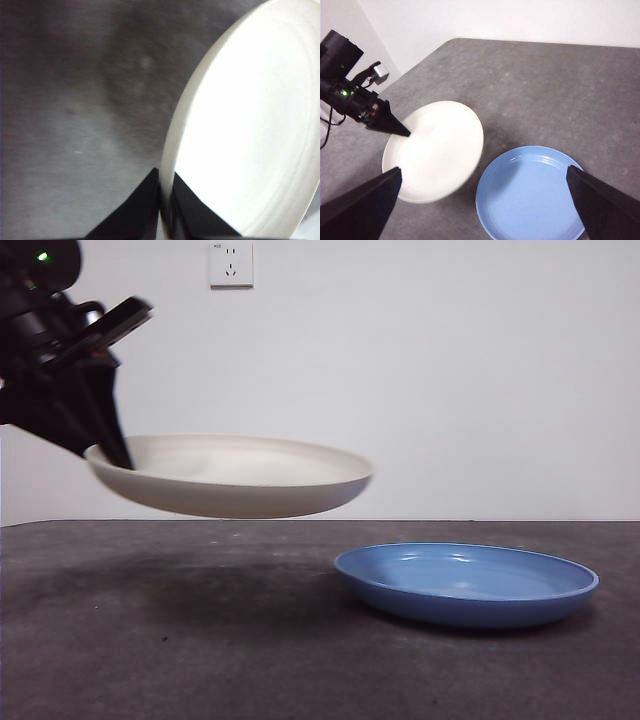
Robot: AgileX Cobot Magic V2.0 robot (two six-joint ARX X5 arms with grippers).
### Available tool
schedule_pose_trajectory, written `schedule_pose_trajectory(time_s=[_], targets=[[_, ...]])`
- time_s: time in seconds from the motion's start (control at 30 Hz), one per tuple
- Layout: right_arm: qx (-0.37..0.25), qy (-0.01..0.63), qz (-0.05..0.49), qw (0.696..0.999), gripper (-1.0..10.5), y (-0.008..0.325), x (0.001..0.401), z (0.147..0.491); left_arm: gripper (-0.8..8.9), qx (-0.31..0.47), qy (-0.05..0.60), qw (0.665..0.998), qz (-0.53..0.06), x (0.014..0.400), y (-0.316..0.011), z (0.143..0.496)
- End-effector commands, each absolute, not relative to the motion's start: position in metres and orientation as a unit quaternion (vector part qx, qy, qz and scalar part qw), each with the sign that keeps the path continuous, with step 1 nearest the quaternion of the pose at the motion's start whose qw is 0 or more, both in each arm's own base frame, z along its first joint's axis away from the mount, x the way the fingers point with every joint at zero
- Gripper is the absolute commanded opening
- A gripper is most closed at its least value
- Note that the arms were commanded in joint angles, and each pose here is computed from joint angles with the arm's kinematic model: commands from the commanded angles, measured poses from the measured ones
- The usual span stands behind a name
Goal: Pick up the white plate, put it on the blue plate, put it on desk
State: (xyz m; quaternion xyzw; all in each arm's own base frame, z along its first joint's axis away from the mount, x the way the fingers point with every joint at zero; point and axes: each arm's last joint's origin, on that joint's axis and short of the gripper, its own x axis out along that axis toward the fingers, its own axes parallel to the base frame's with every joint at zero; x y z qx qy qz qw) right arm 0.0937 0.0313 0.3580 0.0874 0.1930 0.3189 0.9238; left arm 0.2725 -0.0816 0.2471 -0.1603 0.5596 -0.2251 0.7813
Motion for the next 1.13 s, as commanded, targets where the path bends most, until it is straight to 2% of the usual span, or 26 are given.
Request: schedule_pose_trajectory(time_s=[0.03, 0.37, 0.77, 1.13], targets=[[0.086, 0.176, 0.322, 0.926, 5.8, 0.031, 0.091, 0.367, 0.06, -0.176, 0.561, 0.775, -0.229, 0.275, -0.095, 0.249], [0.086, 0.177, 0.323, 0.925, 5.8, 0.031, 0.09, 0.369, 0.08, -0.204, 0.559, 0.762, -0.257, 0.278, -0.148, 0.241], [0.088, 0.183, 0.332, 0.921, 5.8, 0.031, 0.089, 0.368, 0.08, -0.186, 0.578, 0.743, -0.281, 0.32, -0.209, 0.241], [0.087, 0.183, 0.336, 0.92, 5.8, 0.032, 0.089, 0.369, 0.08, -0.163, 0.619, 0.718, -0.274, 0.342, -0.248, 0.208]])
